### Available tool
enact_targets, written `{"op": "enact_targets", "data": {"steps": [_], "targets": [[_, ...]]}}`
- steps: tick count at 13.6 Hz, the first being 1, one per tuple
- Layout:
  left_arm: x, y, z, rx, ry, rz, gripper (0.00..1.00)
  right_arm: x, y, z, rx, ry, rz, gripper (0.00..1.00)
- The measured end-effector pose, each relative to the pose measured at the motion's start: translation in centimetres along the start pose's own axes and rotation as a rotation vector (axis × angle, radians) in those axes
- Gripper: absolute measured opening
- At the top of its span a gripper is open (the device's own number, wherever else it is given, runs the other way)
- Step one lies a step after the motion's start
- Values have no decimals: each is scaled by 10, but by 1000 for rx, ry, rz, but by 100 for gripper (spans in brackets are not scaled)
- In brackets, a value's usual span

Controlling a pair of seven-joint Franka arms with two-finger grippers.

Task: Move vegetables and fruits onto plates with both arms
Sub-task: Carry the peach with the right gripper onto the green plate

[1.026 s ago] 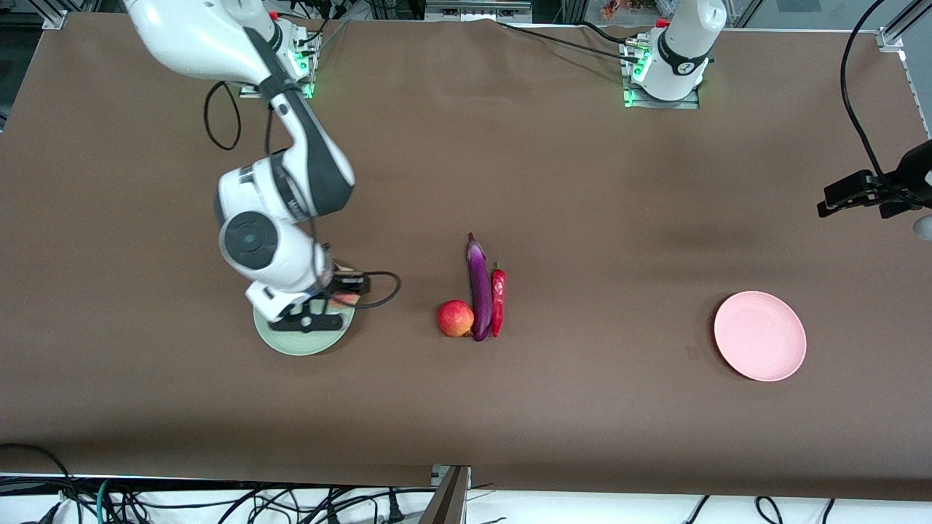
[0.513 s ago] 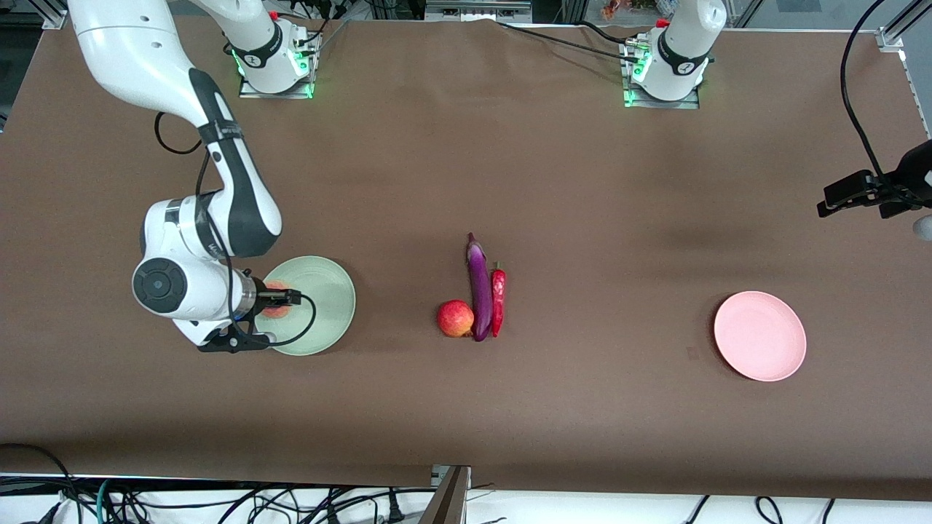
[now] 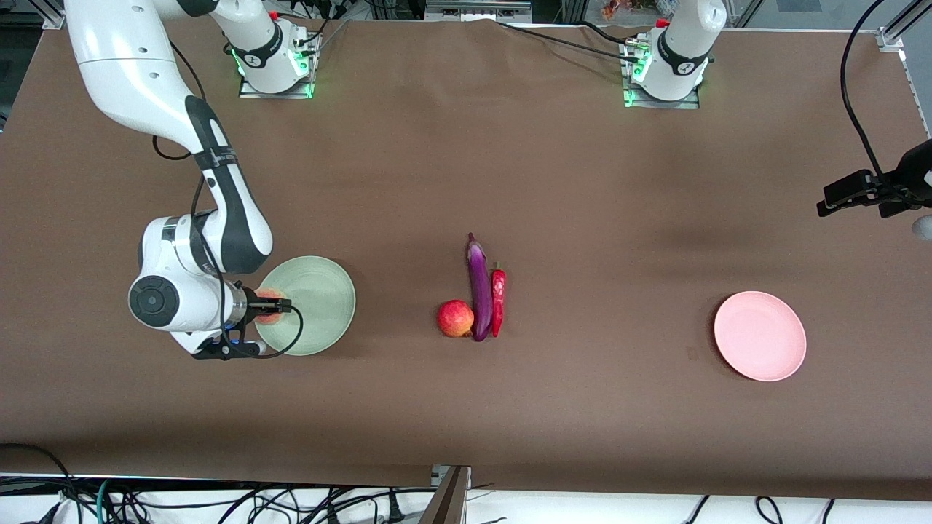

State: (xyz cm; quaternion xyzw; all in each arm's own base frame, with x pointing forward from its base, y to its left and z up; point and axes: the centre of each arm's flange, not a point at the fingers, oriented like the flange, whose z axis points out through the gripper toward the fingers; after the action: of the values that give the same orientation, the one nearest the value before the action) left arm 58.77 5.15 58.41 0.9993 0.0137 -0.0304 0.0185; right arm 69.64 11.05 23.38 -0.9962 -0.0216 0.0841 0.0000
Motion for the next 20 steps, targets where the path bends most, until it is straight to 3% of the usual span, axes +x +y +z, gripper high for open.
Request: {"op": "enact_targets", "data": {"steps": [9,11,12,20], "targets": [[0,0,0,0,0,0,100,5,-1,17,0,15,-1,81],[0,0,0,0,0,0,100,5,-2,16,0,18,-3,98],[0,0,0,-1,0,0,100,6,-2,15,1,21,-4,100],[1,10,0,-13,3,15,100,12,-8,-10,8,66,-18,100]]}}
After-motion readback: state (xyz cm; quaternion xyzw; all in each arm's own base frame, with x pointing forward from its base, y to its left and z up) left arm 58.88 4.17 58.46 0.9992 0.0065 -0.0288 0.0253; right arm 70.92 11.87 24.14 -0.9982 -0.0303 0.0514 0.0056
